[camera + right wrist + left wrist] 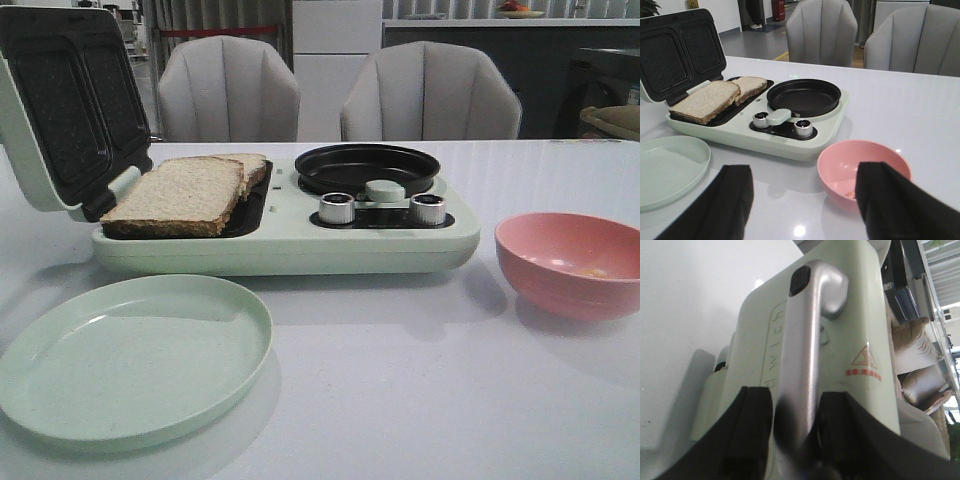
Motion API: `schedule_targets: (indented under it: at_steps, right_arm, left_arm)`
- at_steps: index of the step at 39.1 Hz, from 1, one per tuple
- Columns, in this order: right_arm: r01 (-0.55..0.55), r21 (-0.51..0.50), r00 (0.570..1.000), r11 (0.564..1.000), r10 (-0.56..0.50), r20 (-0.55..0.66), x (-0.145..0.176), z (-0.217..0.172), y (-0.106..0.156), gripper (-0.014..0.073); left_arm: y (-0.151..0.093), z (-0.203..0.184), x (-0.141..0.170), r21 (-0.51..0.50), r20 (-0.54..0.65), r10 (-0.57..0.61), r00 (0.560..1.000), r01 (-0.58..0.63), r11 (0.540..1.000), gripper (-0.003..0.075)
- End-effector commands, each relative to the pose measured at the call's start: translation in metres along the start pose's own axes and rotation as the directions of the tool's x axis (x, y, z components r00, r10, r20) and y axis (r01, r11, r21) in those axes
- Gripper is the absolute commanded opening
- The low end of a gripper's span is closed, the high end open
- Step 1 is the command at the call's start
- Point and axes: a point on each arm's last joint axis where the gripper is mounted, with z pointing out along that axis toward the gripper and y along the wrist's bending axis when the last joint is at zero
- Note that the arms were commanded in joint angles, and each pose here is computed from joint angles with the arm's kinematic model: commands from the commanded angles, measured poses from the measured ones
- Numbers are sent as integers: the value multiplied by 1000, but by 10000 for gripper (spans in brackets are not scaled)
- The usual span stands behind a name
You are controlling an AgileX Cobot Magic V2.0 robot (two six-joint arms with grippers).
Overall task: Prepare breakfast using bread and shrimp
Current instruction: 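Grasp the lid handle with the left gripper and close the lid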
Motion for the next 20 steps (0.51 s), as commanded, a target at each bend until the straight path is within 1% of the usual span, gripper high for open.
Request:
schedule_targets:
  at_steps: [1, 7, 12, 15, 16, 19, 20]
  right_arm:
    - [7, -11, 994, 1000, -6, 105, -17, -2, 2, 540]
    - [7, -11, 994, 1000, -6, 105, -17, -2, 2, 540]
    - [7, -11, 994, 1000, -6, 105, -17, -2, 2, 540]
    - [7, -11, 994, 1000, -6, 105, -17, -2, 2, 540]
    - [7, -11, 994, 1000, -6, 105, -17, -2, 2, 540]
    - [7, -11, 994, 1000, -6, 105, -17, -2, 2, 540]
    - [7, -11, 994, 1000, -6, 105, -17, -2, 2, 540]
  left_arm:
    - [-37, -6, -1, 138, 25, 46, 999, -49, 989, 299]
    - [-58, 10, 17, 244, -29, 153, 988, -142, 959, 300]
    - [-75, 30, 39, 273, -65, 264, 962, -238, 932, 300]
    - [-83, 44, 54, 253, -76, 348, 934, -319, 913, 300]
    - [-87, 51, 62, 242, -86, 385, 919, -356, 903, 300]
    - [-92, 65, 77, 174, -98, 466, 879, -446, 878, 300]
    - [-95, 71, 84, 154, -108, 505, 856, -487, 860, 300]
